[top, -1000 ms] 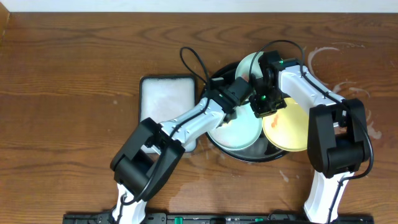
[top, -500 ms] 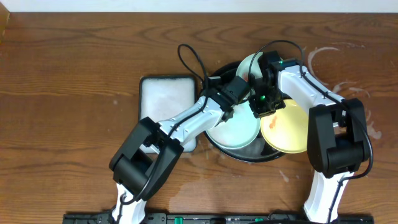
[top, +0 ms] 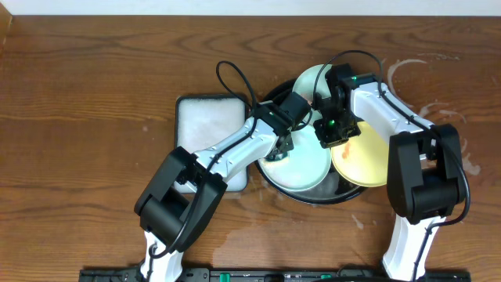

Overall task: Clean dirty plates on tray and stack at the side
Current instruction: 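Continue wiping the green plate surface with the left-held sponge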

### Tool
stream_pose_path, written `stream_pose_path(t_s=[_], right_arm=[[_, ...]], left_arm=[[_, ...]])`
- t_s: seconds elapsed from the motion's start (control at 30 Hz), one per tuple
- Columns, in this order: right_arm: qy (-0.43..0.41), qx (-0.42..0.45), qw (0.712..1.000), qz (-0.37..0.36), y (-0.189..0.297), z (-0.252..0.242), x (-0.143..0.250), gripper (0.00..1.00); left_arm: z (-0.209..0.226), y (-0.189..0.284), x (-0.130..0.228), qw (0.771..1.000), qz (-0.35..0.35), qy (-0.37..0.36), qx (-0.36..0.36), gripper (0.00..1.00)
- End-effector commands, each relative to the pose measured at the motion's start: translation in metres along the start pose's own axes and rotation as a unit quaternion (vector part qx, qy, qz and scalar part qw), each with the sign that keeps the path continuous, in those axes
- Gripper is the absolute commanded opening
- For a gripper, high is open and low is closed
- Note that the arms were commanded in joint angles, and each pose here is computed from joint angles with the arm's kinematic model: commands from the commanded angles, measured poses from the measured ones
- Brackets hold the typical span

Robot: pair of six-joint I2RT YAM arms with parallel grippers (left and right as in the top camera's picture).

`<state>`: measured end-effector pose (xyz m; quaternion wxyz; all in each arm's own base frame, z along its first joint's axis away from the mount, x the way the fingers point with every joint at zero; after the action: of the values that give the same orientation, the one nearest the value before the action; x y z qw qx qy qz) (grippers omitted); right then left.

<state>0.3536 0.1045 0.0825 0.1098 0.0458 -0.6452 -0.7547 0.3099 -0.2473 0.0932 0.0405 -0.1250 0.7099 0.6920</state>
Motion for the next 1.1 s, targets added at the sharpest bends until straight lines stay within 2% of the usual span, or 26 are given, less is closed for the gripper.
stream_pose_path(t_s=[0.0, 0.17, 0.33, 0.6, 0.77, 1.07], right_arm=[[-0.001, 0.021, 1.000, 0.017, -0.010, -0.006, 0.005, 0.01], [-0.001, 0.021, 1.000, 0.017, -0.010, -0.006, 0.005, 0.01], [-0.022, 0.021, 1.000, 0.006, -0.010, -0.006, 0.002, 0.01], [-0.051, 0.020, 0.998, -0.004, -0.010, -0.006, -0.002, 0.01], [-0.054, 0.020, 0.998, -0.006, -0.010, -0.006, -0.002, 0.01], [-0.058, 0.020, 0.998, -0.006, -0.010, -0.006, -0.002, 0.01]], left_arm=[[0.007, -0.021, 0.030, 0.996, 0.084, -0.012, -0.011, 0.08], [0.006, -0.022, 0.016, 0.998, 0.049, -0.042, 0.001, 0.08], [0.016, -0.017, -0.010, 1.000, 0.024, -0.019, 0.001, 0.08], [0.016, 0.024, -0.024, 0.997, 0.011, -0.017, 0.071, 0.08], [0.004, 0.045, -0.017, 0.993, 0.010, -0.033, 0.111, 0.08], [-0.015, 0.027, 0.022, 0.993, 0.041, -0.056, 0.092, 0.08]])
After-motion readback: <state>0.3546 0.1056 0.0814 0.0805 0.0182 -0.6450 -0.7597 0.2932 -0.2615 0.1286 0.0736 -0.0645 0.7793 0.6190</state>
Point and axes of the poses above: each gripper's point midway between its finger pads, its own y axis back along the fingers, its own z axis along the line the jaws close on, x = y × z, the point moved 8 cm from there along y, back along the fingers, and after that the axes turned 6 degrees about -y, right-handed, at the moved point
